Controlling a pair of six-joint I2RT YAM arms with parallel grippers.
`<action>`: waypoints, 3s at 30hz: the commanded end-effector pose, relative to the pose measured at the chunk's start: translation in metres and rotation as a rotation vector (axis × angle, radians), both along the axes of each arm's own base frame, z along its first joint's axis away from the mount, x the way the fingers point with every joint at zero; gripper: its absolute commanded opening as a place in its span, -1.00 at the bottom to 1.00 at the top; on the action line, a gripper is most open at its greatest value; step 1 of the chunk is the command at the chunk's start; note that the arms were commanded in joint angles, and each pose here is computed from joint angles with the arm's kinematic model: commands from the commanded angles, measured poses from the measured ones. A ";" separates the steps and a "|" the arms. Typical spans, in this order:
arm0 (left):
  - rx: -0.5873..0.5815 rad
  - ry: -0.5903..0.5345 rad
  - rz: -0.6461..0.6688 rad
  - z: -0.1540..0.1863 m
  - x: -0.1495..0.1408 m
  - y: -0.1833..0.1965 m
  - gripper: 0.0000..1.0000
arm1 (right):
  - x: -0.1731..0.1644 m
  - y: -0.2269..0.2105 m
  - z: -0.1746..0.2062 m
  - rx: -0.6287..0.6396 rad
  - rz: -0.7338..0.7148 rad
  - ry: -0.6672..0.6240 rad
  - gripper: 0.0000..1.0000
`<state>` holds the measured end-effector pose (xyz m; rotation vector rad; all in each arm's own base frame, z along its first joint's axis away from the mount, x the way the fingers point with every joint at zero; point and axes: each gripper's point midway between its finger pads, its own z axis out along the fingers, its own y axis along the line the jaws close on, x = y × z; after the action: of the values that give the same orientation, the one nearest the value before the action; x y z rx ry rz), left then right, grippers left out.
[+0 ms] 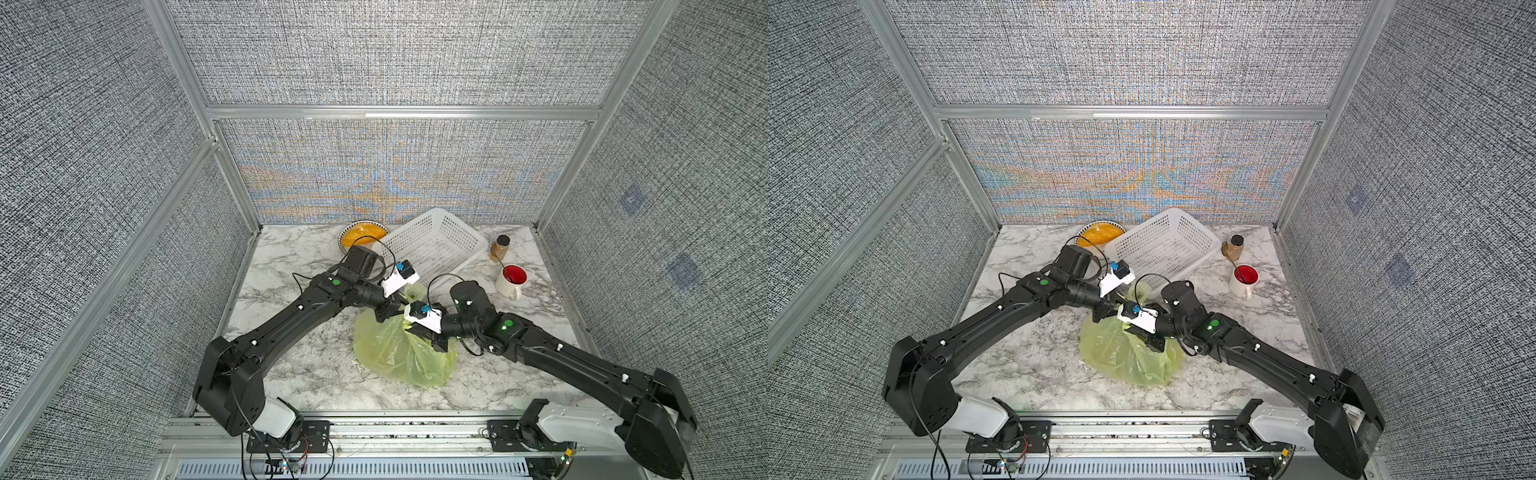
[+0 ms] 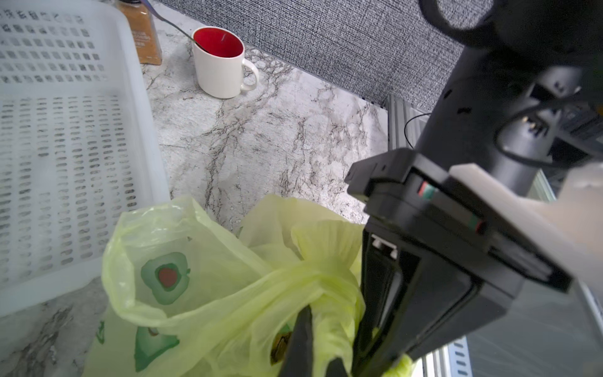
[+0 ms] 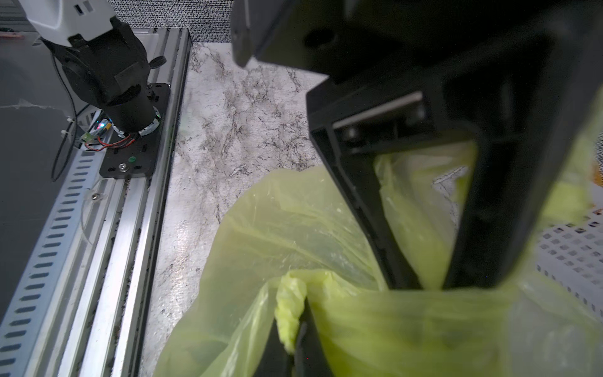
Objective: Place the pineapple into a plastic bag & tie a knot
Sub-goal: Cross the plastic bag at the center of the board.
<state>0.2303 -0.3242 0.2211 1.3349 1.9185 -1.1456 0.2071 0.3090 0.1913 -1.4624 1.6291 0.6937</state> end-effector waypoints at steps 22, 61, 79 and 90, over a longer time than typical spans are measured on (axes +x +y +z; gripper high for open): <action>0.053 -0.027 -0.028 0.003 -0.011 0.014 0.00 | 0.020 -0.010 -0.015 -0.053 -0.118 -0.060 -1.00; 0.015 -0.154 -0.016 -0.011 -0.004 0.000 -1.00 | 0.049 -0.066 0.124 0.426 -1.052 0.835 -0.36; 0.016 -0.218 -0.081 -0.013 -0.012 -0.001 -1.00 | 0.027 -0.031 0.056 0.450 -1.030 1.507 -0.28; -0.003 -0.225 -0.074 -0.010 -0.013 -0.006 -1.00 | 0.016 -0.022 0.034 0.480 -1.023 1.585 -0.11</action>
<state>0.2180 -0.3262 0.2032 1.4830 1.7605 -0.9729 0.2181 0.2822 0.2196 0.6410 2.6328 1.4651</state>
